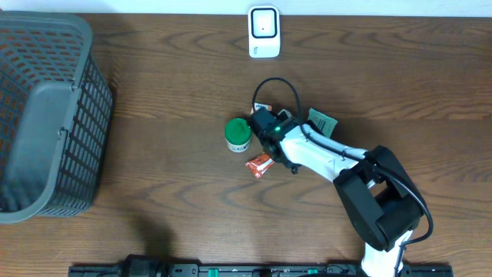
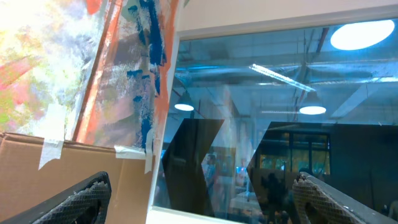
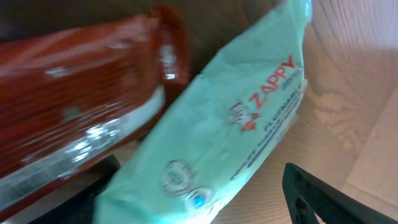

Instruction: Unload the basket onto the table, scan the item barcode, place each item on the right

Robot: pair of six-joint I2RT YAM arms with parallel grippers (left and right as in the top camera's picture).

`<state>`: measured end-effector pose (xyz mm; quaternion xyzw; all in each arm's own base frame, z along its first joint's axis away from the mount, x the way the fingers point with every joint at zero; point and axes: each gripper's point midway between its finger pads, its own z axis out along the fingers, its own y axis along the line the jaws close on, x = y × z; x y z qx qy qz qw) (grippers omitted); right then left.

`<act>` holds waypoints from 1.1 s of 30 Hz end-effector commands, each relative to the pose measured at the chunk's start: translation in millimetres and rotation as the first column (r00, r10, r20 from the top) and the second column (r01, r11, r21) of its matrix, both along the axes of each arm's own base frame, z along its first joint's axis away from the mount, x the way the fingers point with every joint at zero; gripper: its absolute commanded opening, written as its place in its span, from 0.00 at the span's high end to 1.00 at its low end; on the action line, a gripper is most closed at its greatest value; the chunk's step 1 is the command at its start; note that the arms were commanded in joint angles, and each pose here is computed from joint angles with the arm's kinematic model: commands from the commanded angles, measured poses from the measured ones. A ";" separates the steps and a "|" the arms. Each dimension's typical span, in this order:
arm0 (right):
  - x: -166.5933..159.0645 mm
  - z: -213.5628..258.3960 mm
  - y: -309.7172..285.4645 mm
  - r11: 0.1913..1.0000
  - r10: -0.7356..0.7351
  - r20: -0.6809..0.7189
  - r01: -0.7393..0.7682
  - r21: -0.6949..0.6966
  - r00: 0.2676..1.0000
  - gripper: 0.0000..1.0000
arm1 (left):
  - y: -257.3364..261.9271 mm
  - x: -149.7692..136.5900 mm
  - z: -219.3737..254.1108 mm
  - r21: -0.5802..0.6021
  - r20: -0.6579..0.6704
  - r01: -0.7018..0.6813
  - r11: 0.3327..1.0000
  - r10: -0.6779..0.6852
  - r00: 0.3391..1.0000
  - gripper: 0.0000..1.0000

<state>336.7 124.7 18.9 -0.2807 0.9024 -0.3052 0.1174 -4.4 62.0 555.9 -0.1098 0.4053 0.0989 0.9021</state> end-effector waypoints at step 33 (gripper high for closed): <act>-57.8 197.8 80.6 0.456 0.148 -0.050 -0.023 0.890 0.988 0.99 | -0.9 4.6 -7.2 0.017 -0.037 -0.014 1.000 0.014 0.999 0.07</act>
